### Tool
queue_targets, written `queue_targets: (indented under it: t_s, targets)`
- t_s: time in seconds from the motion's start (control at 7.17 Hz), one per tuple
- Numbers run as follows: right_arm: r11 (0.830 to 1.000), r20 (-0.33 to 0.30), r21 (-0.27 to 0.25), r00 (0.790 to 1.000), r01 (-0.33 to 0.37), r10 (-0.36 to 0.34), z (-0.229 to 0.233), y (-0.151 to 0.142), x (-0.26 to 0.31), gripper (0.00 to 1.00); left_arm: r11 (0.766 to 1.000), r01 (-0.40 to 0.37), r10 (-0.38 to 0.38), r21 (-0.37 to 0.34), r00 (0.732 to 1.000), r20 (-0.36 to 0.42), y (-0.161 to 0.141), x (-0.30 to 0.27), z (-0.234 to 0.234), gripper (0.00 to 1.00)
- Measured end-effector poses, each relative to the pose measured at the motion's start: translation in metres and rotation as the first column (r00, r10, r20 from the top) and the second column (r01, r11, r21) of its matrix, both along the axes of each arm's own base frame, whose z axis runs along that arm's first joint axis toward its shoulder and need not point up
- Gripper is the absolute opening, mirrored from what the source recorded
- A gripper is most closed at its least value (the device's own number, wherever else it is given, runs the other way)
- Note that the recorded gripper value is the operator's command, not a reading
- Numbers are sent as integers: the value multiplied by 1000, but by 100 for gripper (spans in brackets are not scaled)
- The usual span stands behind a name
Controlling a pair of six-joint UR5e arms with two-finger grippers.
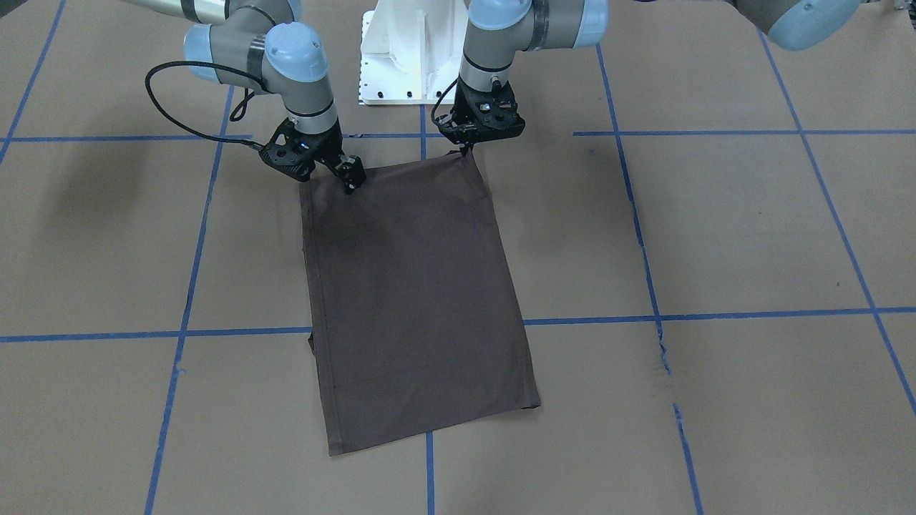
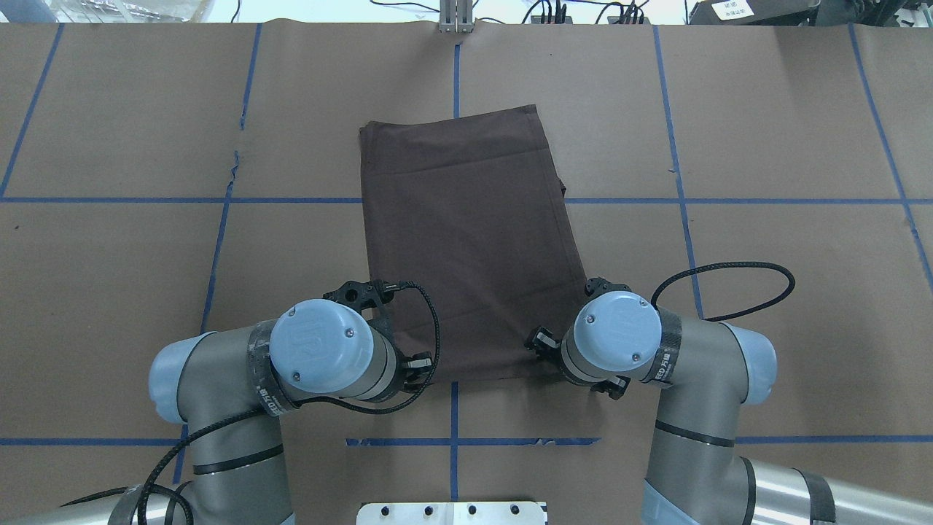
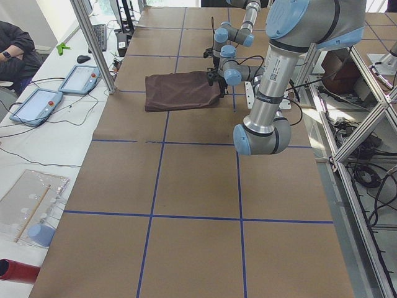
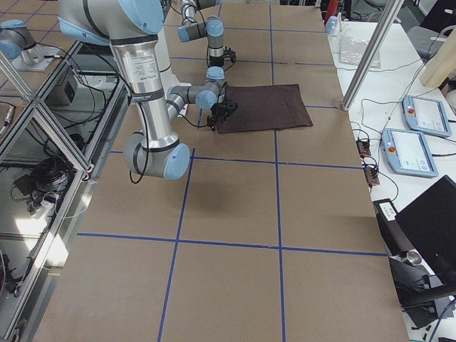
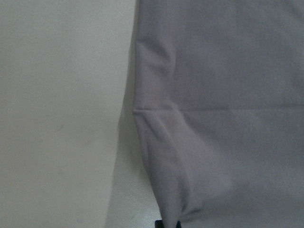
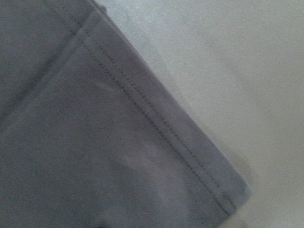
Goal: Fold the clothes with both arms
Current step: 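Grasp the shirt's near edge corners with both grippers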
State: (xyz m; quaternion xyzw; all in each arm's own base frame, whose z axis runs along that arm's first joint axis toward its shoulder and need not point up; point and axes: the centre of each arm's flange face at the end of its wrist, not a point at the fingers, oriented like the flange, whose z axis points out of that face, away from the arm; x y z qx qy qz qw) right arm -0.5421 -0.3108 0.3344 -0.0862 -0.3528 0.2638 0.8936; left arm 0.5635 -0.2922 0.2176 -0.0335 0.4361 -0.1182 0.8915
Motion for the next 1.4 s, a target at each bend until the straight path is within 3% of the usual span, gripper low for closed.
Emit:
queue_targets:
  t_s: [0.28, 1.4]
  targets:
    - [1000, 7, 2, 1000, -5, 5, -5, -5, 2, 1, 1000, 2, -2, 1, 1000, -1, -1, 0, 0, 0]
    - [1000, 32, 16, 999, -15, 15, -22, -15, 1, 0, 1000, 3, -3, 1, 1000, -1, -1, -1, 0, 0]
